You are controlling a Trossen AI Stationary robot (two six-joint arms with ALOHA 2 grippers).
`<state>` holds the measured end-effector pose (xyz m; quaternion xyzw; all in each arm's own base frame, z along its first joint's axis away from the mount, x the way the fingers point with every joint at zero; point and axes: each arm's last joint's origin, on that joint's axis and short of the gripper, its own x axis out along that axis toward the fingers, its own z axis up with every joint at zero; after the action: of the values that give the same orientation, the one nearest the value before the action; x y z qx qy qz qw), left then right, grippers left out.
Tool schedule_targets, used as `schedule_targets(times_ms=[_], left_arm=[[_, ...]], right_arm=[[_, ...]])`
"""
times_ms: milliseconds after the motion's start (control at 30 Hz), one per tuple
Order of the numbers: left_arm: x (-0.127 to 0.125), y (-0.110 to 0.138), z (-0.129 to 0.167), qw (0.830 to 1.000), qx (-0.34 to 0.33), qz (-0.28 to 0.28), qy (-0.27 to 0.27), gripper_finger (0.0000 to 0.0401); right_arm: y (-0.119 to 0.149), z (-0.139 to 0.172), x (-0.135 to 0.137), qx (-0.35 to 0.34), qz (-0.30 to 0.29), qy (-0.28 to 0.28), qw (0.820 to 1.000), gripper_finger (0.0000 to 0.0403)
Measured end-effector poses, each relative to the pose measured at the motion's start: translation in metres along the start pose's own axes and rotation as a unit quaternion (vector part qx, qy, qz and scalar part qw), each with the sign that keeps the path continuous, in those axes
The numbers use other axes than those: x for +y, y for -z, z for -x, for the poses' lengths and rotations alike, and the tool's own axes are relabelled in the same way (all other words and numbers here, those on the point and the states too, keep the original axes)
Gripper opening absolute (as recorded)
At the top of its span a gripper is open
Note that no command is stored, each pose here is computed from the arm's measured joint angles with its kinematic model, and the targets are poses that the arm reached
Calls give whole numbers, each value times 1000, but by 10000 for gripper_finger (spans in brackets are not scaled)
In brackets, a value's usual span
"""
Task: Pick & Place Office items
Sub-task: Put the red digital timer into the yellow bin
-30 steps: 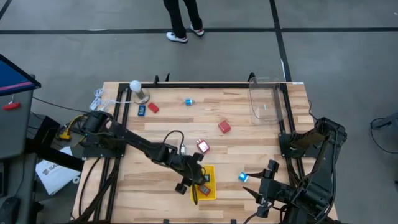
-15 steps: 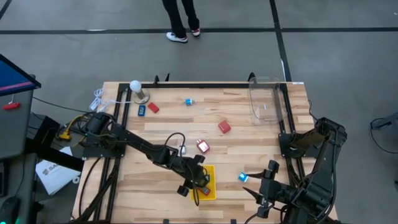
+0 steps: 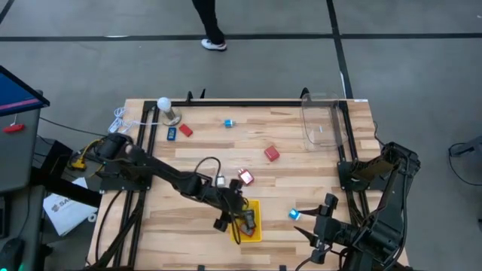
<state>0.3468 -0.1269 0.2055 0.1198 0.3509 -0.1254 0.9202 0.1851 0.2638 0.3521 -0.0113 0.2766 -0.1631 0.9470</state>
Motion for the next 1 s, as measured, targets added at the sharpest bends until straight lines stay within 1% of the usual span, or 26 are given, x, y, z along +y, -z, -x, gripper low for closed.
schedule_targets(times_ms=[100, 167, 200, 233, 300, 367, 433, 467, 533, 600, 633, 667, 767, 867, 933, 967, 1000], left_arm=[[5, 0, 27, 998, 34, 1, -51, 224], [10, 1, 47, 994, 56, 23, -89, 222], [14, 3, 56, 991, 69, 44, -108, 221], [17, 6, 65, 987, 83, 65, -124, 221], [25, 19, 76, 974, 125, 103, -156, 222], [32, 35, 84, 956, 163, 140, -200, 227], [44, 49, 89, 929, 176, 204, -254, 234], [50, 56, 90, 912, 179, 244, -278, 238], [65, 69, 92, 874, 172, 327, -317, 245], [83, 79, 95, 828, 150, 408, -354, 251], [91, 84, 97, 809, 142, 435, -369, 252], [101, 89, 99, 791, 136, 454, -387, 253], [127, 101, 112, 747, 123, 491, -432, 250], [150, 108, 128, 695, 87, 549, -457, 247], [161, 113, 139, 663, 63, 586, -462, 246], [168, 115, 143, 652, 54, 600, -460, 246], [174, 117, 148, 652, 51, 607, -452, 246]], right_arm=[[0, 1, 0, 0, -1, -1, 1000, 203], [1, 2, 1, -1, 0, -2, 1000, 203], [1, 2, 0, -2, 0, -2, 1000, 203], [1, 2, 1, -4, 0, -1, 1000, 203], [1, 2, 1, -6, 0, 0, 1000, 203], [1, 2, 0, -7, 0, 0, 1000, 203], [1, 2, 0, -8, 0, 1, 1000, 203], [0, 2, 0, -9, 0, 1, 1000, 203], [0, 2, 0, -9, 0, 2, 1000, 203], [0, 2, 0, -9, 1, 2, 1000, 203], [0, 2, 0, -10, 1, 3, 1000, 203], [0, 2, 0, -10, 1, 3, 1000, 203], [0, 2, 0, -10, 1, 3, 1000, 203], [1, 3, 1, -11, 2, 0, 1000, 203], [2, 4, 1, -11, 3, -2, 1000, 203], [2, 5, 1, -11, 4, -3, 1000, 203], [3, 7, 2, -11, 5, -5, 1000, 203]])
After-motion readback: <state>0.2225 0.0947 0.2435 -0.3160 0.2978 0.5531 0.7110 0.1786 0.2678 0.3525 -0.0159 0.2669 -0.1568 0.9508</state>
